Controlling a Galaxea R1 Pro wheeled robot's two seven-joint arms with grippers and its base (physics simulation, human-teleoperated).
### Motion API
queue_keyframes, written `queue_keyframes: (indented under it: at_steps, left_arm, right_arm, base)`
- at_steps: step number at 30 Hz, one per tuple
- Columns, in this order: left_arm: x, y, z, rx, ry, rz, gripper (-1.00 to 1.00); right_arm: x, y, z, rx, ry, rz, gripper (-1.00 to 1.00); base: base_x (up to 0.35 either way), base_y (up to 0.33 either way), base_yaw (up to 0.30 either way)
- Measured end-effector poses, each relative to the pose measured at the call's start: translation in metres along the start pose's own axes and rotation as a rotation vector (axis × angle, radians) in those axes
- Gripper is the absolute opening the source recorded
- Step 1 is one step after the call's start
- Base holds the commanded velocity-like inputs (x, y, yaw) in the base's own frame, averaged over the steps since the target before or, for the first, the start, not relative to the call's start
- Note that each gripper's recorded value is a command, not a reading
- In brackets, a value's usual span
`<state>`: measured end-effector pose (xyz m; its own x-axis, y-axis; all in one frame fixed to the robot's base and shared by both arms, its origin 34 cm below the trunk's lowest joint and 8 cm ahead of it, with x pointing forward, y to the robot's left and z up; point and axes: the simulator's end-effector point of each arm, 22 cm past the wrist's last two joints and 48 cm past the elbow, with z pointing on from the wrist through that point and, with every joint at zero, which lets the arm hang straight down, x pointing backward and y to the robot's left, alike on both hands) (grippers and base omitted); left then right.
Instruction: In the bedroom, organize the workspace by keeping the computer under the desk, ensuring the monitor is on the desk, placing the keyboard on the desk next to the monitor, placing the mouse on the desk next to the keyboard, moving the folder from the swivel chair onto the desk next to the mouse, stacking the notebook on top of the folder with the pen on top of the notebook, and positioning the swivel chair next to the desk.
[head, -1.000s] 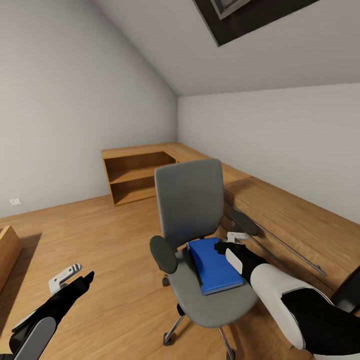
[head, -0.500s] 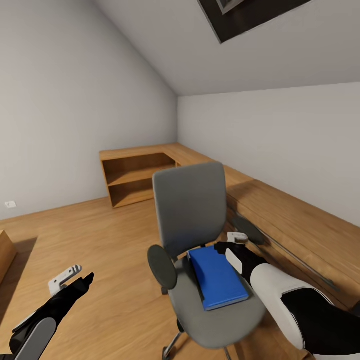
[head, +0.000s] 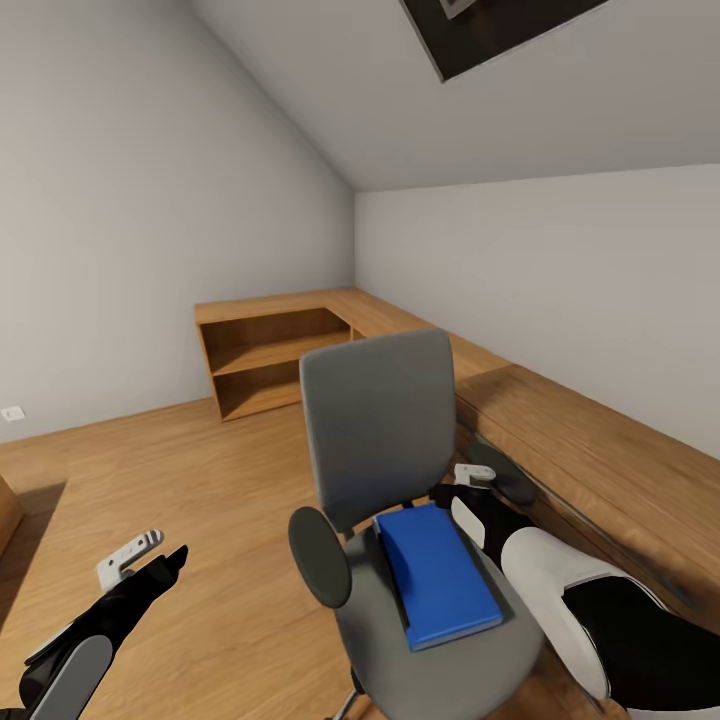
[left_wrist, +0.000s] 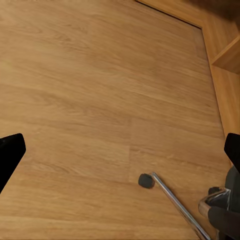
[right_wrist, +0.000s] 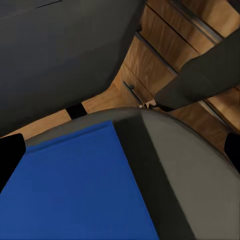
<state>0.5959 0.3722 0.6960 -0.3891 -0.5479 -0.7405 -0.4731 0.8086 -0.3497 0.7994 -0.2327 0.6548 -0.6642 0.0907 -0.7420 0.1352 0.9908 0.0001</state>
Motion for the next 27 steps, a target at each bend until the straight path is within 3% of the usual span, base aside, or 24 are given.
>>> queue_keyframes:
  at_steps: [8, 27]
  left_arm:
    - [0.0, 0.0, 0.0, 0.001, 0.0, -0.002, 1.0]
    - [0.03, 0.016, 0.017, 0.001, 0.0, -0.003, 1.0]
  right_arm:
    - [0.0, 0.0, 0.0, 0.0, 0.001, -0.001, 1.0]
    - [0.032, -0.001, 0.021, 0.0, 0.0, -0.001, 1.0]
  base:
    - [0.005, -0.001, 0.0]
    - [0.0, 0.0, 0.0]
